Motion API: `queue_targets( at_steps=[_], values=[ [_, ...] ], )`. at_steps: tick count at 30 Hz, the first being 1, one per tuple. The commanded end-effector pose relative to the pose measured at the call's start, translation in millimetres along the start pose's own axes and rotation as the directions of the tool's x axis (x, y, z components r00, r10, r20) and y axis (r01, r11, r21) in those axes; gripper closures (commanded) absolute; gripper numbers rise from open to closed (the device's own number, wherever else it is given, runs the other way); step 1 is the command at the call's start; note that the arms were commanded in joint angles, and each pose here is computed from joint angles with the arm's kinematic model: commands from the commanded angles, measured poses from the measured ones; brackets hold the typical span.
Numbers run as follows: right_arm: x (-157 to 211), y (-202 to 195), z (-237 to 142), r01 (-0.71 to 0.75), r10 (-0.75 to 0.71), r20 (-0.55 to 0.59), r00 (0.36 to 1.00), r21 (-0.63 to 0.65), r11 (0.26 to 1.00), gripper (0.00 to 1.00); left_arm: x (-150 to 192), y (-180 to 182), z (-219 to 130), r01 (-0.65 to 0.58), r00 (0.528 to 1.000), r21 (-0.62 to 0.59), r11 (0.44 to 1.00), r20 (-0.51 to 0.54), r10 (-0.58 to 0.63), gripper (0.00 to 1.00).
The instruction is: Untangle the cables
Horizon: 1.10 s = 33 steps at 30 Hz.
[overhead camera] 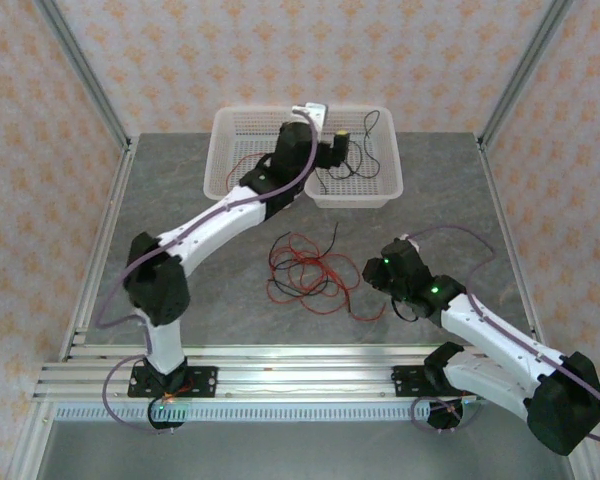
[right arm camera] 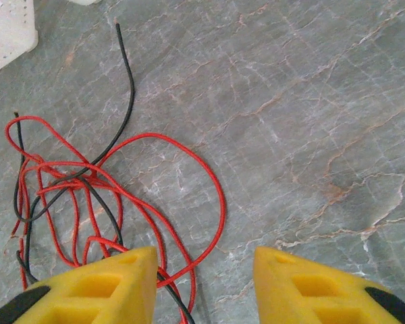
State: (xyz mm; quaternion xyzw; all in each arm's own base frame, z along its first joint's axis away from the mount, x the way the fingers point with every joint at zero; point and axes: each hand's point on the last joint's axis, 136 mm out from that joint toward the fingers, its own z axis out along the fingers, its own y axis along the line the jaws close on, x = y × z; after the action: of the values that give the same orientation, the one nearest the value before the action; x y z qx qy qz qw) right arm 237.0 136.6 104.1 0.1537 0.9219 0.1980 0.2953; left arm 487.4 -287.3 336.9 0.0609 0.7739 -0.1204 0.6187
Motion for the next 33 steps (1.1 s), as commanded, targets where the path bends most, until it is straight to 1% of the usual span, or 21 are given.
queue_targets(
  at_steps=[1, 6, 12, 17, 21, 24, 26, 30, 33],
  values=[
    [5, 6, -3, 0.001, -0.001, -0.022, 1.000, -0.011, 1.000, 0.59, -12, 7, -27, 0.116, 0.993, 0.035, 0.993, 0.033, -0.117, 0.07],
    [20, 15, -3, 0.026, -0.028, -0.060, 0.998, -0.031, 0.999, 0.59, 11, 19, -66, 0.167, 0.985, 0.046, 0.985, -0.062, -0.164, 0.12],
    [40, 35, 5, 0.087, -0.091, -0.102, 0.991, -0.046, 0.995, 0.59, 35, 42, -116, 0.233, 0.970, 0.033, 0.972, -0.082, -0.230, 0.13],
    [47, 48, 15, 0.099, -0.104, -0.106, 0.989, -0.059, 0.993, 0.60, 57, 61, -145, 0.263, 0.960, -0.002, 0.965, -0.099, -0.262, 0.14],
    [49, 57, 25, 0.115, -0.120, -0.106, 0.987, -0.048, 0.992, 0.64, 72, 71, -160, 0.280, 0.954, -0.018, 0.960, -0.110, -0.280, 0.14],
    [51, 55, 37, 0.138, -0.136, -0.118, 0.984, 0.011, 0.990, 0.67, 82, 72, -165, 0.294, 0.948, -0.009, 0.956, -0.126, -0.293, 0.14],
    [47, 55, 39, 0.157, -0.152, -0.105, 0.983, 0.043, 0.987, 0.69, 87, 72, -167, 0.294, 0.947, -0.008, 0.956, -0.134, -0.293, 0.14],
    [35, 55, 40, 0.200, -0.194, -0.069, 0.979, 0.088, 0.976, 0.73, 89, 74, -168, 0.295, 0.946, -0.009, 0.955, -0.134, -0.294, 0.14],
    [31, 54, 42, 0.252, -0.245, -0.069, 0.967, 0.121, 0.960, 0.77, 89, 74, -170, 0.296, 0.946, -0.007, 0.955, -0.132, -0.295, 0.14]
  ],
)
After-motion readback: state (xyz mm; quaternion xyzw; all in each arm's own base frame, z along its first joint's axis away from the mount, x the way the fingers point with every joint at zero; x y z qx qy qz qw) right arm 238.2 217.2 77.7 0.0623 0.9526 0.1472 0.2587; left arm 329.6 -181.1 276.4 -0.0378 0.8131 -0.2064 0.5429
